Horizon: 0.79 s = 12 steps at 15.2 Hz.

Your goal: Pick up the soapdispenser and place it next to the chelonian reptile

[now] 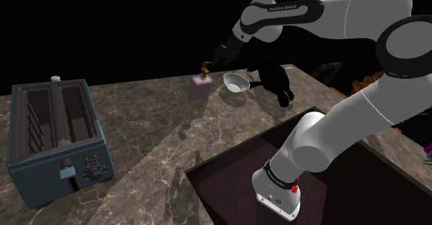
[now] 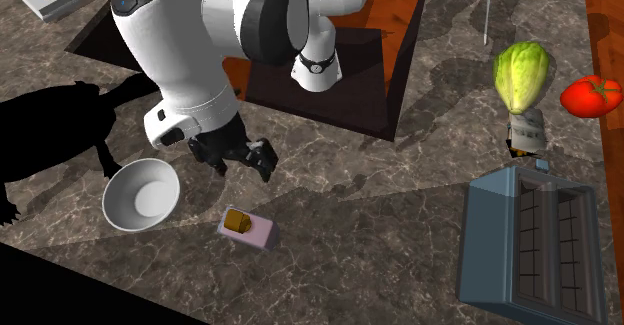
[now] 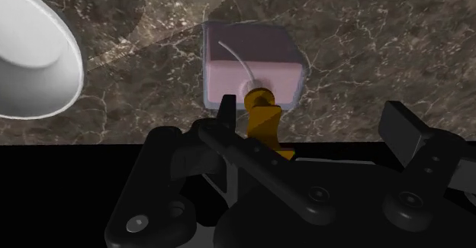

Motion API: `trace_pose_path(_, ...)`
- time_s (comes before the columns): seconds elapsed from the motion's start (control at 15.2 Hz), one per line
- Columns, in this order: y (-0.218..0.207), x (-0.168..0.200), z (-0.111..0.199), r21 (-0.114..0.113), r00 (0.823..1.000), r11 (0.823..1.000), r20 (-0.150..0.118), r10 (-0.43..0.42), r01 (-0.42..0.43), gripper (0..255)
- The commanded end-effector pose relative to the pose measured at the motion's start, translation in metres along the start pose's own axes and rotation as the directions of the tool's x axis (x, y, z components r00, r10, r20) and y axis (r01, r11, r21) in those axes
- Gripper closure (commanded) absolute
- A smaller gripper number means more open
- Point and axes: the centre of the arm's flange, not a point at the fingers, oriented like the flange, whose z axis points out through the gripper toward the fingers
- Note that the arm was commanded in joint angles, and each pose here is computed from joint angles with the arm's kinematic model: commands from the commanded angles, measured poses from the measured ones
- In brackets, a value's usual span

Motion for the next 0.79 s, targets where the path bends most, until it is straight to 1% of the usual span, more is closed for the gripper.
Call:
trace_pose_path(0.0, 0.013, 0.014, 0.024, 0.020, 1.000, 1.000, -0.006, 0.001, -0.001, 0)
trace_pose_path(0.2, 0.029, 0.032, 0.056, 0.053, 1.000, 0.999, -0.011, 0.004, -0.003, 0)
trace_pose_path(0.26, 0.031, 0.035, 0.061, 0.058, 1.000, 0.998, -0.012, 0.004, -0.003, 0)
trace_pose_path(0.73, 0.029, 0.035, 0.101, 0.058, 1.000, 0.998, -0.012, 0.004, -0.003, 0)
